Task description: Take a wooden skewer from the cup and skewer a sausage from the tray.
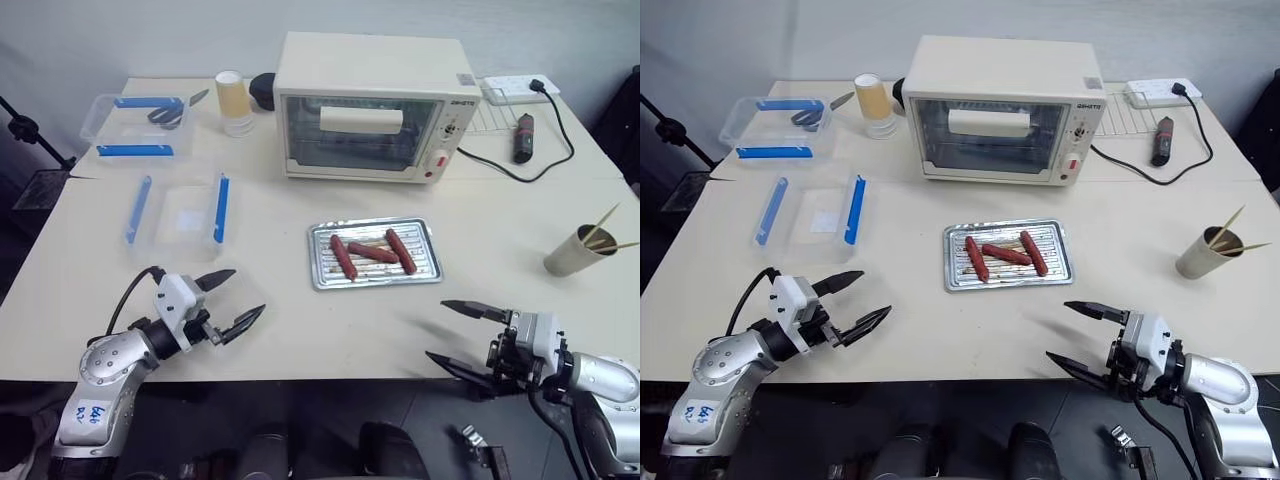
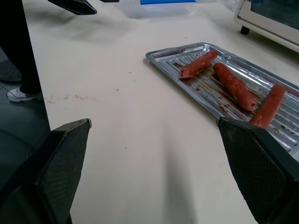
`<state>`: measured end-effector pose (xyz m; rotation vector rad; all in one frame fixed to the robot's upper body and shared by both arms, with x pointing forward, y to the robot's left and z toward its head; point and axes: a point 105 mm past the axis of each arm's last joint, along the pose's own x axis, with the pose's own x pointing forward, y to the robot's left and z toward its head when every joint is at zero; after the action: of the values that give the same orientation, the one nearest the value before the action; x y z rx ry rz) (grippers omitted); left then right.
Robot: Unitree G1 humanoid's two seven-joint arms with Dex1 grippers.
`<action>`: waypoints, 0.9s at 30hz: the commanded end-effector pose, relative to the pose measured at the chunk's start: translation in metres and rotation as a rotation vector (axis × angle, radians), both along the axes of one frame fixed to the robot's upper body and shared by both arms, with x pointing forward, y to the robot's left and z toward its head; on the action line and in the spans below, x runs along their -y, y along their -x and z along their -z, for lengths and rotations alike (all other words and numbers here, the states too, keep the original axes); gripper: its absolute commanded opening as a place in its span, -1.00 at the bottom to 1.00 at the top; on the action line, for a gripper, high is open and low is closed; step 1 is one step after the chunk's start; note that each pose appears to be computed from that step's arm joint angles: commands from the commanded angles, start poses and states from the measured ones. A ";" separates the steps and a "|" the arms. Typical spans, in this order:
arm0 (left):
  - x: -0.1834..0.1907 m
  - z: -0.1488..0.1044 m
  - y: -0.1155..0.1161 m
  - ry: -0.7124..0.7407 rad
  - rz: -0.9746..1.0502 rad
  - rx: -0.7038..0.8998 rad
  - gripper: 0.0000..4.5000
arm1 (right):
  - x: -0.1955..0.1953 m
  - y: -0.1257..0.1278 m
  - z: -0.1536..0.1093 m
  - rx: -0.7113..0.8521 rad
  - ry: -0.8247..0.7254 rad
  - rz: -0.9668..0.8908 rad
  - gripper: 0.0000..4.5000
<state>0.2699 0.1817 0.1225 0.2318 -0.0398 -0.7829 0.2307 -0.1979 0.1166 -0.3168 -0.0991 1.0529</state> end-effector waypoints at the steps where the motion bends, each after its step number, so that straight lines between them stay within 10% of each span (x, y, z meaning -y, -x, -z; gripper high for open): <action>1: 0.004 -0.008 0.003 -0.007 0.007 0.046 0.98 | 0.000 0.002 -0.005 0.026 -0.006 0.006 1.00; 7: 0.026 -0.016 0.019 0.054 0.226 0.018 0.98 | 0.015 0.003 -0.019 0.042 -0.020 0.084 1.00; 18: 0.075 -0.026 0.035 0.059 0.592 -0.040 0.98 | 0.185 0.044 -0.069 0.122 0.181 0.708 1.00; 27: 0.089 -0.047 0.019 0.205 0.554 0.022 0.98 | 0.209 0.024 -0.117 0.031 0.322 0.639 1.00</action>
<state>0.2509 0.0913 0.1620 0.0488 -0.1806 -1.3285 0.2045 -0.4081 0.2221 -0.6064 0.1435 0.4122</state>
